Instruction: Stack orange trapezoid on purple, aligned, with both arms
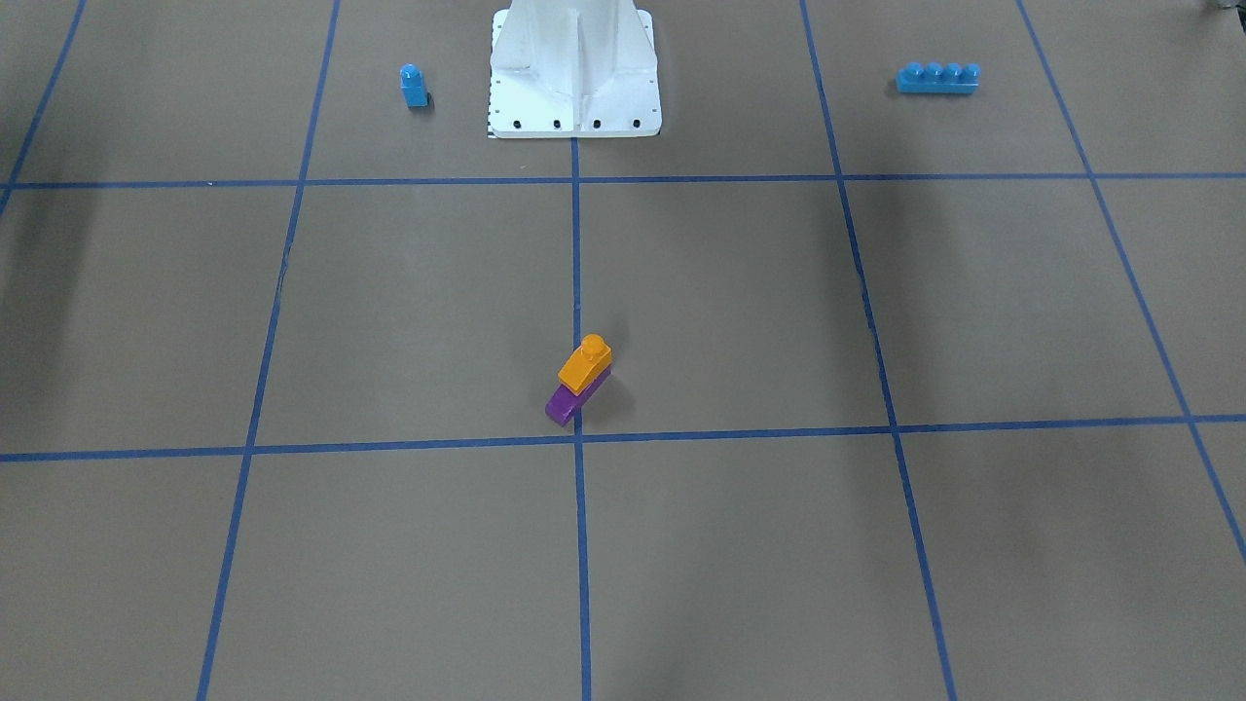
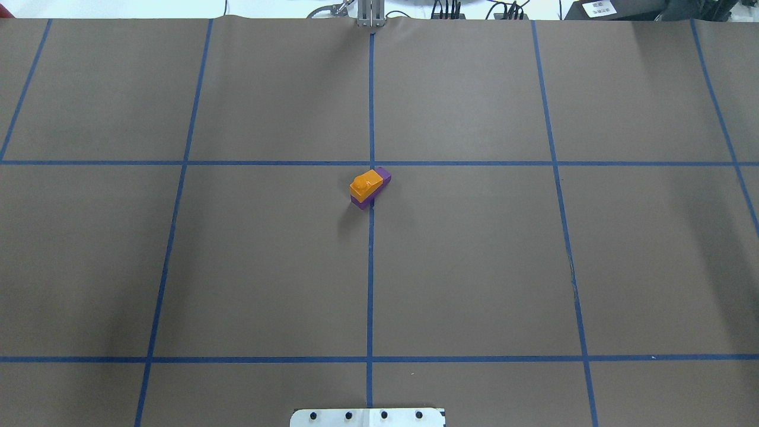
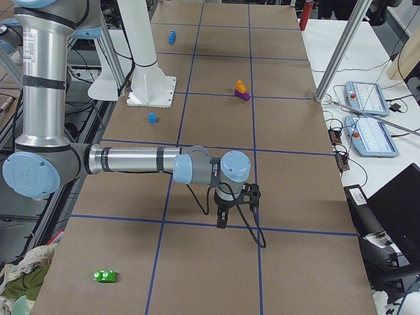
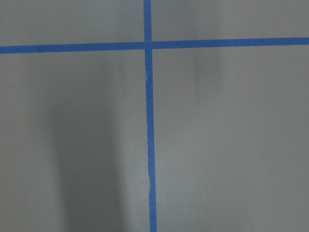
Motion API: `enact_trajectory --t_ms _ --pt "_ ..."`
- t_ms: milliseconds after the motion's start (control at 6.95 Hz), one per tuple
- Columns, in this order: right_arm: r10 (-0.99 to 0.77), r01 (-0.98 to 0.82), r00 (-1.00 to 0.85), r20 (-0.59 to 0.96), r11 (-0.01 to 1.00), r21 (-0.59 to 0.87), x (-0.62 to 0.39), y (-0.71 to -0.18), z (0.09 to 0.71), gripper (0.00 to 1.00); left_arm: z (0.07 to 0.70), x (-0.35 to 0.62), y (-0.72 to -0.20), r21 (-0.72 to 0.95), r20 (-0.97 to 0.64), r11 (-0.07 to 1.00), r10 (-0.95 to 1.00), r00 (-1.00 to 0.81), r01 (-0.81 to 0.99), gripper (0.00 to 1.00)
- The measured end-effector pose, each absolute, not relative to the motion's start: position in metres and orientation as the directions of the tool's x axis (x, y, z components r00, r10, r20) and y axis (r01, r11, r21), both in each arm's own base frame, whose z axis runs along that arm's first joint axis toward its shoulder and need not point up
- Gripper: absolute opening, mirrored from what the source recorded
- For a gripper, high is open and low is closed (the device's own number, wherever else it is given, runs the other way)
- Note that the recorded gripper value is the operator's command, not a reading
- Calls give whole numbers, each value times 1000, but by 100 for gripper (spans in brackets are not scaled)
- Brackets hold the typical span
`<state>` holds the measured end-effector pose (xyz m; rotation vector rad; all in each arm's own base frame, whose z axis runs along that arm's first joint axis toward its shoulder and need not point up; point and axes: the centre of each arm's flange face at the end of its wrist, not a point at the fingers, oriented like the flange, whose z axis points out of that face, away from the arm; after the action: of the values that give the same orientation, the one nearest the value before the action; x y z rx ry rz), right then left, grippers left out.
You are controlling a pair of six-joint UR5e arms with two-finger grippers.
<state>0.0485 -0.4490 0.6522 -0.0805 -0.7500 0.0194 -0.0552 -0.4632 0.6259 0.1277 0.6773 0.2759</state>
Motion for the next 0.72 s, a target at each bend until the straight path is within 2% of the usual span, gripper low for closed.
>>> enact_trajectory --t_ms 719 --pt "133 -97 708 694 991 -91 68 -449 602 100 624 -55 -464 205 -601 956 291 744 -208 100"
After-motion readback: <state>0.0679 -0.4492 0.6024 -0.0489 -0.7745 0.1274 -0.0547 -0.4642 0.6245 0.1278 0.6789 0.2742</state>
